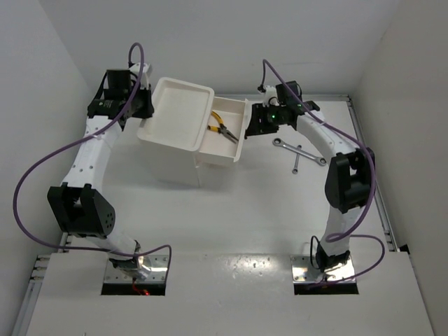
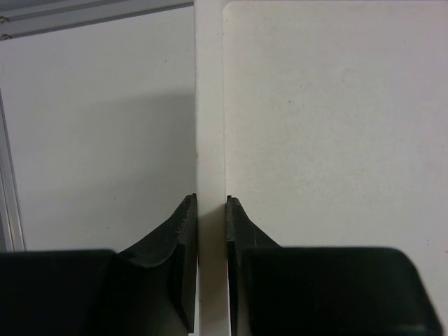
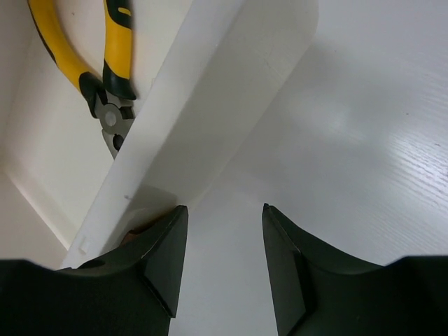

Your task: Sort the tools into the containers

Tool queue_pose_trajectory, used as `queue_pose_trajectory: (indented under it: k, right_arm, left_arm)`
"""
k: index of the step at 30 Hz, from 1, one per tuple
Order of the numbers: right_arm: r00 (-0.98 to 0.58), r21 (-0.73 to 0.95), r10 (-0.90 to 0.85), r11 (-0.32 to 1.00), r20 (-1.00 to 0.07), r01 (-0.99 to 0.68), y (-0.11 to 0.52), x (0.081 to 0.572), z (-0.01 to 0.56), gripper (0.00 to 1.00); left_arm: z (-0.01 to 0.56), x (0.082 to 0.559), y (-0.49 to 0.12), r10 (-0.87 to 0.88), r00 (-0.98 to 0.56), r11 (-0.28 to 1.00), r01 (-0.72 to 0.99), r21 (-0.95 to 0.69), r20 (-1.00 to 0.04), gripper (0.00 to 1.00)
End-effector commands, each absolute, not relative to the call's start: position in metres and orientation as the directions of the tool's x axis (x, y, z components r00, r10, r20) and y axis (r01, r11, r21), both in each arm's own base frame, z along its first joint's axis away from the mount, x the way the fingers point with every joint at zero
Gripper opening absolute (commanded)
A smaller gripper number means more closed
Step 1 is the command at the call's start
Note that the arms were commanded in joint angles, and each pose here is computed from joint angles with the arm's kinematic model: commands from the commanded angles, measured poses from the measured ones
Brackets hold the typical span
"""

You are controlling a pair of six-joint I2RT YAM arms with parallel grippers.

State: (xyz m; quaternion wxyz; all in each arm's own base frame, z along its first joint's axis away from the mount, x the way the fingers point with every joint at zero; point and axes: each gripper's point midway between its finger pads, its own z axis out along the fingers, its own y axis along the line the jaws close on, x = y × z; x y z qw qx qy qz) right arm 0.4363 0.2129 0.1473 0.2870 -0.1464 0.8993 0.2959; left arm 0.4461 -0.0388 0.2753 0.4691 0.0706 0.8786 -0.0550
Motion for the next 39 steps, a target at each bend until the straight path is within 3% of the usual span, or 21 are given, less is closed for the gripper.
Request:
queue_pose_trajectory:
  k: [1,30,39]
  right_arm:
    - [-0.707,0.458,-0.111,0.69,-0.698,-0.56,0.258,0.442,0.187,0.48]
    - [-0.652,0.488,-0.148,0.547,-0.744,-0.68,0.363,0.448,0.193,0.49]
    - [-0.639,0.486,-0.117,0.55,-0.76,-0.679,0.373,0.458,0.197,0.56]
  left_arm:
    - [0.267,0.434,-0.05,0.099,-0.577,0.979,0.202,-0.025,-0.811,0.0]
    - [0.259,0.42,-0.078,0.117,-0.589,0.96,0.273,-0.061,-0.799,0.0]
    - [0.249,0.409,-0.105,0.068,-0.624,0.95,0.279,-0.141,-0.778,0.0]
